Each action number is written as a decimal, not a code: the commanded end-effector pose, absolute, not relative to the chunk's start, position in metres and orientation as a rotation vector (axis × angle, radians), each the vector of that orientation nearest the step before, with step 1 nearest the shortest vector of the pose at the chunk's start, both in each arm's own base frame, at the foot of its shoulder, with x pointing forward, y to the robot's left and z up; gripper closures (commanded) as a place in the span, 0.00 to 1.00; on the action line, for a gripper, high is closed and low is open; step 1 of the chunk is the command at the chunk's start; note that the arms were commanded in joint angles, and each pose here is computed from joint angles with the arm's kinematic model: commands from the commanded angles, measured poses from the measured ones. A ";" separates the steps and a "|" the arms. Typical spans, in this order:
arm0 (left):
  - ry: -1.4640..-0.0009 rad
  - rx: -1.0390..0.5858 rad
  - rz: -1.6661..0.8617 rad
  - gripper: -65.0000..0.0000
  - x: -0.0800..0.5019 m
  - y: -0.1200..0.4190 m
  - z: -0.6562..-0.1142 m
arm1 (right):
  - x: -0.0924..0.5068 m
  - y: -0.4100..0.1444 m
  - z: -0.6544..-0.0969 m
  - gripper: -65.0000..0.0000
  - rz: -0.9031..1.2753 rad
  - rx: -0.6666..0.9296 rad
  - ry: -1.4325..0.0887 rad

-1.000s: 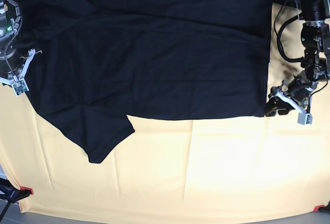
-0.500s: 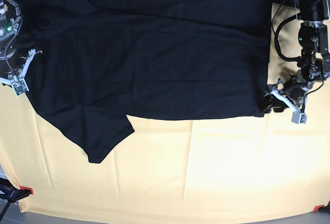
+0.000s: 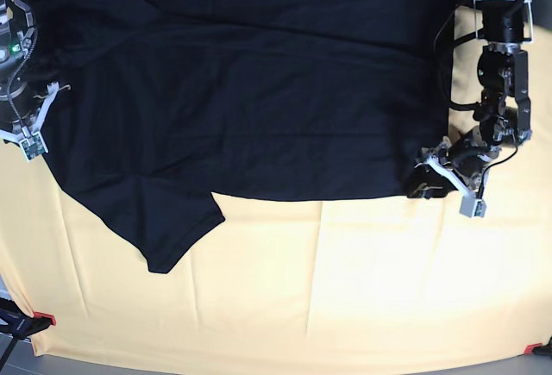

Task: Fold the T-shirt properly
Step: 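Release the edge and move both grippers to the shirt's front edge, then grasp the front edge of the shirt with both grippers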

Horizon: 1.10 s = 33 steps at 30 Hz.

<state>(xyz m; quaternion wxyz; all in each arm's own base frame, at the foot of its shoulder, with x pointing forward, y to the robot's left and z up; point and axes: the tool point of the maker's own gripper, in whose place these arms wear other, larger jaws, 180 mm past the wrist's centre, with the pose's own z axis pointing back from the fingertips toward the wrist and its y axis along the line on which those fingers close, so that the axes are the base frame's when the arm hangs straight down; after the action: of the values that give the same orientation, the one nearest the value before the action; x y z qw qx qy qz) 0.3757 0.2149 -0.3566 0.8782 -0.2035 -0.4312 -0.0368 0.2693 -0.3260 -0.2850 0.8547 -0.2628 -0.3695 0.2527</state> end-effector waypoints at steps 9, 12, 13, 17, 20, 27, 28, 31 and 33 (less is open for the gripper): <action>-0.891 -0.383 -0.038 0.99 0.383 0.226 -0.351 | 0.277 -0.330 -0.271 1.00 0.541 -0.589 -0.812; -0.895 -0.384 -0.039 1.00 0.384 0.226 -0.350 | 0.277 -0.330 -0.270 1.00 0.541 -0.589 -0.816; -0.897 -0.384 -0.040 1.00 0.385 0.226 -0.349 | 0.279 -0.329 -0.268 1.00 0.540 -0.589 -0.824; -0.914 -0.373 -0.049 1.00 0.392 0.227 -0.343 | 0.297 -0.327 -0.248 0.88 0.500 -0.592 -0.911; -0.899 -0.304 -0.086 1.00 0.391 0.234 -0.348 | 0.315 -0.325 -0.228 0.60 0.444 -0.579 -1.000; -0.886 -0.252 -0.103 1.00 0.390 0.240 -0.352 | 0.365 -0.330 -0.243 0.54 0.269 -0.289 -1.031; -0.886 -0.250 -0.098 1.00 0.390 0.241 -0.352 | 0.372 -0.331 -0.251 0.54 0.229 -0.225 -1.013; -0.887 -0.250 -0.095 1.00 0.390 0.241 -0.352 | 0.390 -0.335 -0.278 0.54 0.123 -0.039 -0.943; -0.886 -0.251 -0.095 1.00 0.390 0.241 -0.352 | 0.399 -0.342 -0.296 0.54 0.058 0.062 -0.893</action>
<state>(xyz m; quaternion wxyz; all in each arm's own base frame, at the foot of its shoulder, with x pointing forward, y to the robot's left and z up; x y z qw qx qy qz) 0.3843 0.2290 -0.3605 0.8943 -0.1429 -0.4216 -0.0456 0.3904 -0.3302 -0.3199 0.9124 0.0480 -0.4057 0.0238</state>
